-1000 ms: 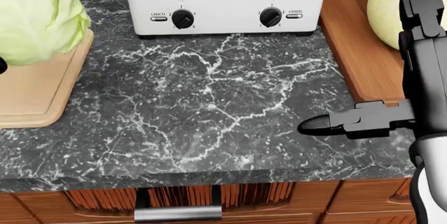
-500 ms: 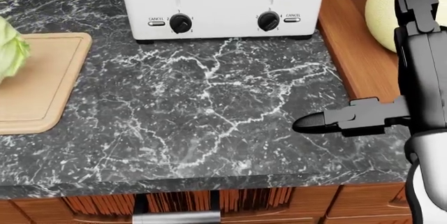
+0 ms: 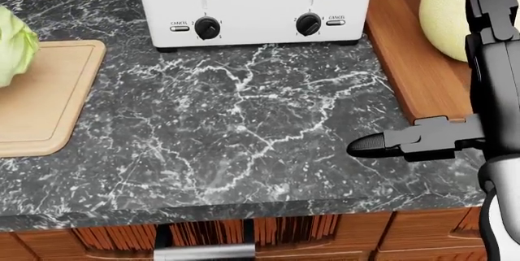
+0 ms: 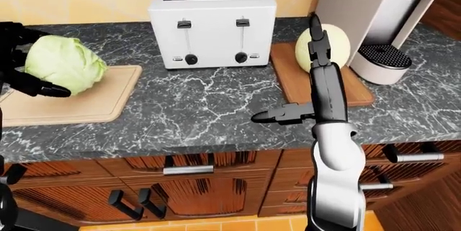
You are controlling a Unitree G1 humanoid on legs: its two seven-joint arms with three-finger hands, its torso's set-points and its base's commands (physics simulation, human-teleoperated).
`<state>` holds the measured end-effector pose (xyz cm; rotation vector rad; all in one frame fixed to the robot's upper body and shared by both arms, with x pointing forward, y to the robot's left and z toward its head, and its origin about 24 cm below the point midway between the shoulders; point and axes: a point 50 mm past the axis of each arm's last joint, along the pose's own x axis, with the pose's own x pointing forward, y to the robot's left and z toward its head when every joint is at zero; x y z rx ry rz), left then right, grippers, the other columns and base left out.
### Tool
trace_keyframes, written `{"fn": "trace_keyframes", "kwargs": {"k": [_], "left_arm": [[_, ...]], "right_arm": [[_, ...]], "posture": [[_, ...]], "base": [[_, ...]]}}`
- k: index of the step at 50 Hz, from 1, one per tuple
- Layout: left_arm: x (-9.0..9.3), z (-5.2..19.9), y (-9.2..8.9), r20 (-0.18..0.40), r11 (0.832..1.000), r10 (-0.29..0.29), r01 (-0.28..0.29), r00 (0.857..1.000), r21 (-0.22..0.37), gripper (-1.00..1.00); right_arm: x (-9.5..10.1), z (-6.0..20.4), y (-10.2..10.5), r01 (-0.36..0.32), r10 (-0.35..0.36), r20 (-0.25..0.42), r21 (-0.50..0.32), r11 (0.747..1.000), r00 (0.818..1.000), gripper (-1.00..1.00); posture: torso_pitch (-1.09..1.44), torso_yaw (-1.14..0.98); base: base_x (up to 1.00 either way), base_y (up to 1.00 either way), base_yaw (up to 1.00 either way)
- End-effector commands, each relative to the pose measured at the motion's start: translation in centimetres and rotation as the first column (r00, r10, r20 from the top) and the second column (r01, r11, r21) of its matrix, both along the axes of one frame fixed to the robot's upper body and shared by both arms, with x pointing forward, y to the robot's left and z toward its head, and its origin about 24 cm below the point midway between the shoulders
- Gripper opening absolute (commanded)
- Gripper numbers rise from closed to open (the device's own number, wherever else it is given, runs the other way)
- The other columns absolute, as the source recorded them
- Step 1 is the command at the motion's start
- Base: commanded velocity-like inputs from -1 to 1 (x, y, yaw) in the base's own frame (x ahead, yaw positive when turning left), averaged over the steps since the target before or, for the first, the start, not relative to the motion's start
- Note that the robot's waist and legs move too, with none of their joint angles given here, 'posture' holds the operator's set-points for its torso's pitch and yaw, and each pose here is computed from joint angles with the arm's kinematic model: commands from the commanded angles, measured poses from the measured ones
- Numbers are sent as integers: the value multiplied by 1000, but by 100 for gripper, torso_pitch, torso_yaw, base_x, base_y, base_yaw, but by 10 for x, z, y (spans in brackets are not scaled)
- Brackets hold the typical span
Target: Place the lettuce and the cantaloupe on separate cutting boards.
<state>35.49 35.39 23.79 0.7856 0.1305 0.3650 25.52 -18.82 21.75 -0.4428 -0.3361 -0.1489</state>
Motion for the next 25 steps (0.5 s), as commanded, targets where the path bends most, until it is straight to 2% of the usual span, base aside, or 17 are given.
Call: {"fn": "trace_keyframes", "kwargs": {"k": [1, 10, 12, 16, 20, 25], "left_arm": [[-4, 29, -1, 106, 999, -6, 2, 994, 39, -2], [-5, 26, 1, 98, 999, 0, -3, 995, 32, 4], [-5, 26, 1, 96, 999, 1, -5, 995, 35, 24], [-6, 25, 2, 90, 1000, 2, -4, 996, 31, 27], [-7, 25, 2, 88, 1000, 4, -7, 996, 29, 51], [-8, 24, 3, 85, 1000, 3, -5, 996, 26, 63]], "right_arm": [[-5, 13, 2, -1, 2, 79, -17, 1000, 997, 100], [-5, 13, 2, -1, 2, 78, -16, 1000, 997, 100], [-5, 13, 1, 1, 0, 78, -16, 1000, 997, 100], [-5, 12, 1, 1, 1, 78, -16, 1000, 997, 100], [-5, 12, 1, 1, 1, 77, -16, 1000, 997, 100], [-4, 13, 1, 3, -1, 77, -16, 1000, 997, 100]], "posture": [[0, 0], [0, 0], [0, 0], [0, 0], [0, 0], [0, 0]], "base": [[0, 0, 0], [0, 0, 0], [0, 0, 0], [0, 0, 0], [0, 0, 0], [0, 0, 0]]}}
